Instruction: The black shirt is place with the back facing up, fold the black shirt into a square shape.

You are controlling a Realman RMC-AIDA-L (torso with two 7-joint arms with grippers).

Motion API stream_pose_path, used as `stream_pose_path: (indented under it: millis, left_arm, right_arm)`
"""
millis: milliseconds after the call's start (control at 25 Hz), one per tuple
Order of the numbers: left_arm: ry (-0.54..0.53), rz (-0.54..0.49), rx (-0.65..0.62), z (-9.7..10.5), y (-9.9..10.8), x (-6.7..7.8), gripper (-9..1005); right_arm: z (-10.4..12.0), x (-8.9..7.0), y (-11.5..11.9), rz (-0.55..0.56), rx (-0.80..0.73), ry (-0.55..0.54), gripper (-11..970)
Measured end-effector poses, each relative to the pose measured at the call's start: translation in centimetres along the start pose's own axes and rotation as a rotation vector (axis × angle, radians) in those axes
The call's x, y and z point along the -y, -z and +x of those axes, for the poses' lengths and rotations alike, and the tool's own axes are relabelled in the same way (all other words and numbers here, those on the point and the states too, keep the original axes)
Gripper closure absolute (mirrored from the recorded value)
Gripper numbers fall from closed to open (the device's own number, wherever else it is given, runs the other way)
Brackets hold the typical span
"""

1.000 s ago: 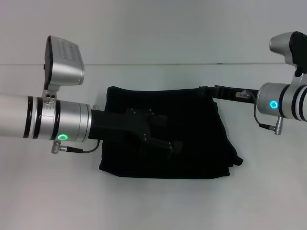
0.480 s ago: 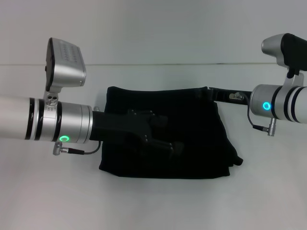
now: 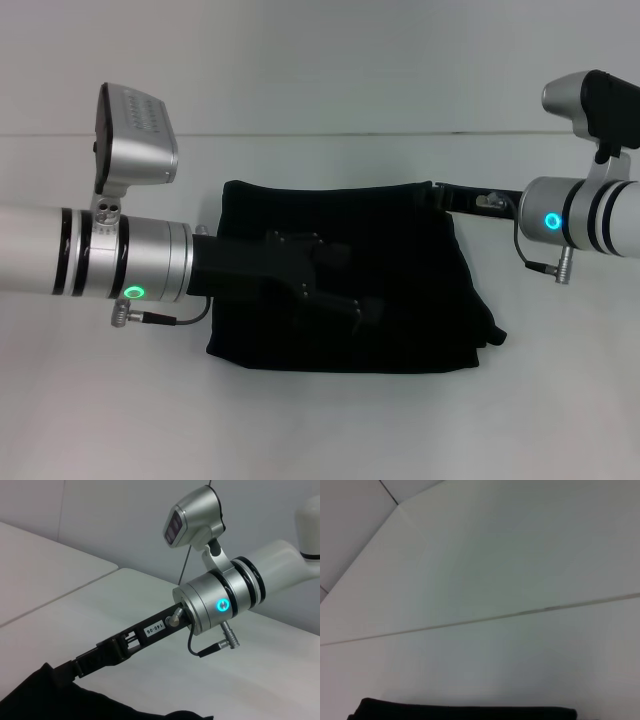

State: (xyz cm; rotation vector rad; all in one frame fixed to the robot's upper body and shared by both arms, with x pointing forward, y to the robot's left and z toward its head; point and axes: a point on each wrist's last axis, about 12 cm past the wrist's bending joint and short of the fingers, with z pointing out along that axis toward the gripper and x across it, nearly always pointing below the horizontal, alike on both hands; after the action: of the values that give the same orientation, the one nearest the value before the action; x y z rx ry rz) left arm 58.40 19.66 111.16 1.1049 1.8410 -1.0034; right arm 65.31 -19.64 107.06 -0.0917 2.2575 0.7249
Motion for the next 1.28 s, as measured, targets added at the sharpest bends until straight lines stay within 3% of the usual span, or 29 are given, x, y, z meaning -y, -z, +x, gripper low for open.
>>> stream_pose_path:
  millis: [480,720,960,1280]
  left_arm:
    - [0.001,0.001,0.001,0.0,0.0,0.0,48]
    - [0.006,0.0,0.005,0.1,0.0,0.1,48]
    - [0.008,0.001,0.007,0.2,-0.1,0.1,48]
    - [0.013,0.0,0.008,0.2,-0.1,0.1,48]
  right_arm:
    - [0.5,0.1,-0.1,0.012,-0.011,0.022,782]
    - [0.4,0.1,-0.1,0.011,-0.005,0.031,949]
    - [0.1,0.2,0.1,0.005,0.013,0.03,932]
    - [-0.4,0.8,1.6,-0.084,0.088,0.016,909]
